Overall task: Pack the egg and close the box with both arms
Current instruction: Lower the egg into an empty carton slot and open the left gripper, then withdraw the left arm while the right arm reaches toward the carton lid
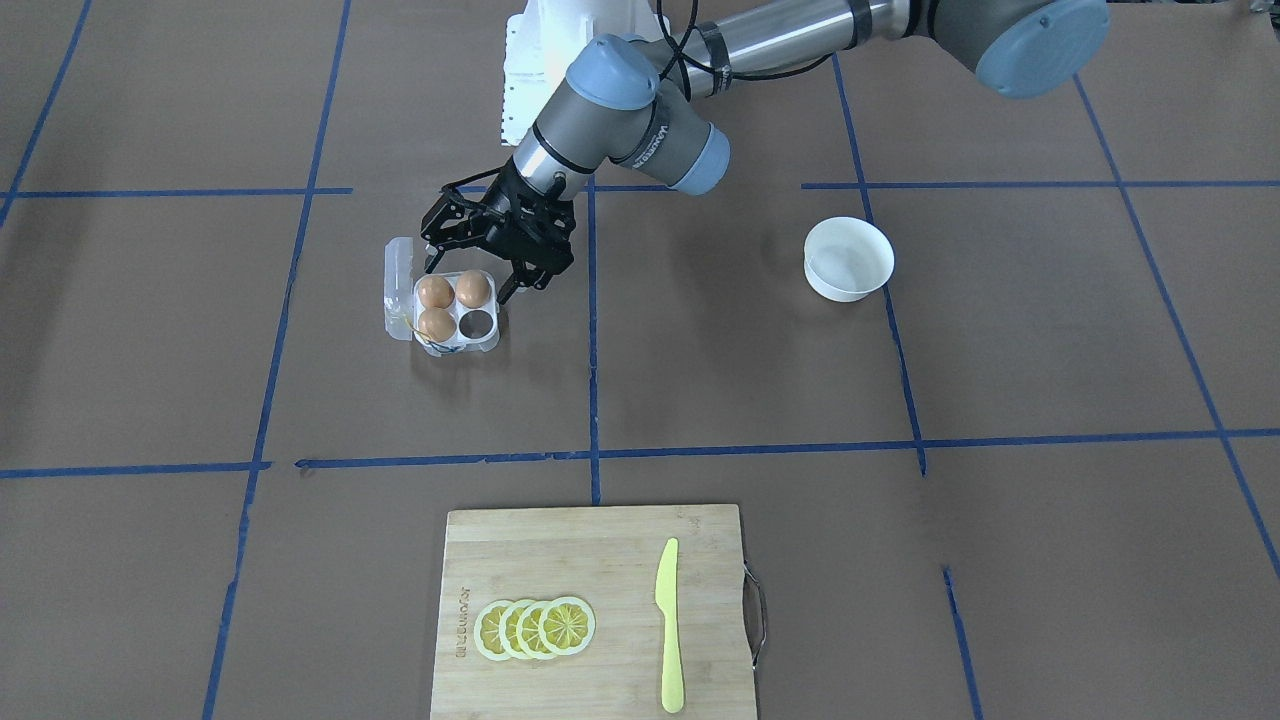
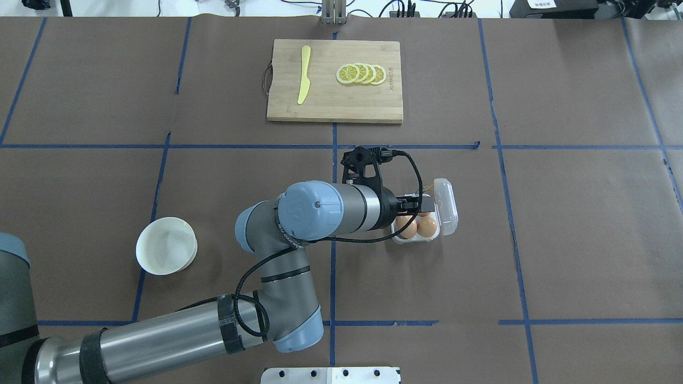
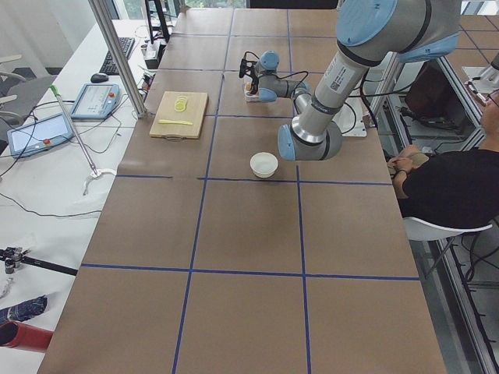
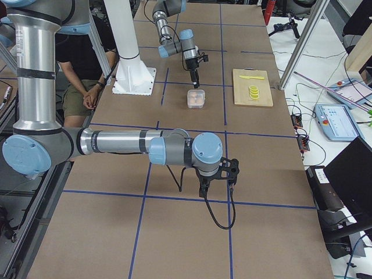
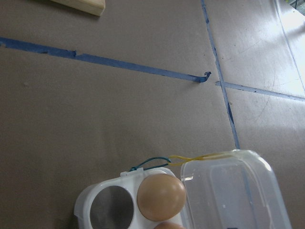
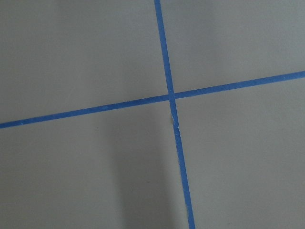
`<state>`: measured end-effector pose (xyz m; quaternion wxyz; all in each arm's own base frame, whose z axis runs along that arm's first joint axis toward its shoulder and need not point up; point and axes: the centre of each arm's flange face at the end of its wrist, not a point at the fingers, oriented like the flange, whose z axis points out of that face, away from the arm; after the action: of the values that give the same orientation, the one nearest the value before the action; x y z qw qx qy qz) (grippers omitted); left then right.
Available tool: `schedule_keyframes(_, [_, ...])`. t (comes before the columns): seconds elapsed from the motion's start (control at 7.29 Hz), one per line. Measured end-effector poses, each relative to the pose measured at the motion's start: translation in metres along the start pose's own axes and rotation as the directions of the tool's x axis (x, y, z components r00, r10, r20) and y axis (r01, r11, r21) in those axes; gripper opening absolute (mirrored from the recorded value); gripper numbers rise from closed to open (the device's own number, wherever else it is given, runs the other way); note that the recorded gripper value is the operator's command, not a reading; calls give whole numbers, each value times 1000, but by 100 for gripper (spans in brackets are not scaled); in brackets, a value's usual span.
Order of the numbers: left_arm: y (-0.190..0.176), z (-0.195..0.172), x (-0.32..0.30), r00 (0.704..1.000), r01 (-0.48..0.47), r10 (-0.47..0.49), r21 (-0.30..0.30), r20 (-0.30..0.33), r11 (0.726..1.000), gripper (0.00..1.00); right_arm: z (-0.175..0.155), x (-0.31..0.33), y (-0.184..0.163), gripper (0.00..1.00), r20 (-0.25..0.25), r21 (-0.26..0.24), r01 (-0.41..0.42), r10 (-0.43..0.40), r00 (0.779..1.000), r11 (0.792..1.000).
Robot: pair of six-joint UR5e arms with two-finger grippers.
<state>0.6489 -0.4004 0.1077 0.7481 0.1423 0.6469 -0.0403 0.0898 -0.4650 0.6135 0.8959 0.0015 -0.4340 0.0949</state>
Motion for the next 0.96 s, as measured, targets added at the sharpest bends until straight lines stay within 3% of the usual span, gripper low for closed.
schedule_keyframes(0.27, [-30,-46,-15,996,12,-6,-71,87,997,100,1,-49,-14,100,25,0,-17,17,1000,1000])
schedule_keyframes(0.41, [-46,-76,-33,989,4,9,-86,149,996,100,11,-87,-17,93,42,-1,-13,13,999,1000])
schedule_keyframes(0.55, [-66,-106,-48,975,-12,32,-91,218,996,100,27,-126,-15,66,67,7,-12,11,998,1000])
schedule_keyframes(0.82, [-112,-185,-74,935,-64,83,-67,345,996,100,76,-209,9,0,149,7,-21,19,989,1000])
schedule_keyframes(0.96, [-139,-228,-90,919,-80,92,-46,383,996,100,102,-244,29,0,182,-7,-8,9,983,1000])
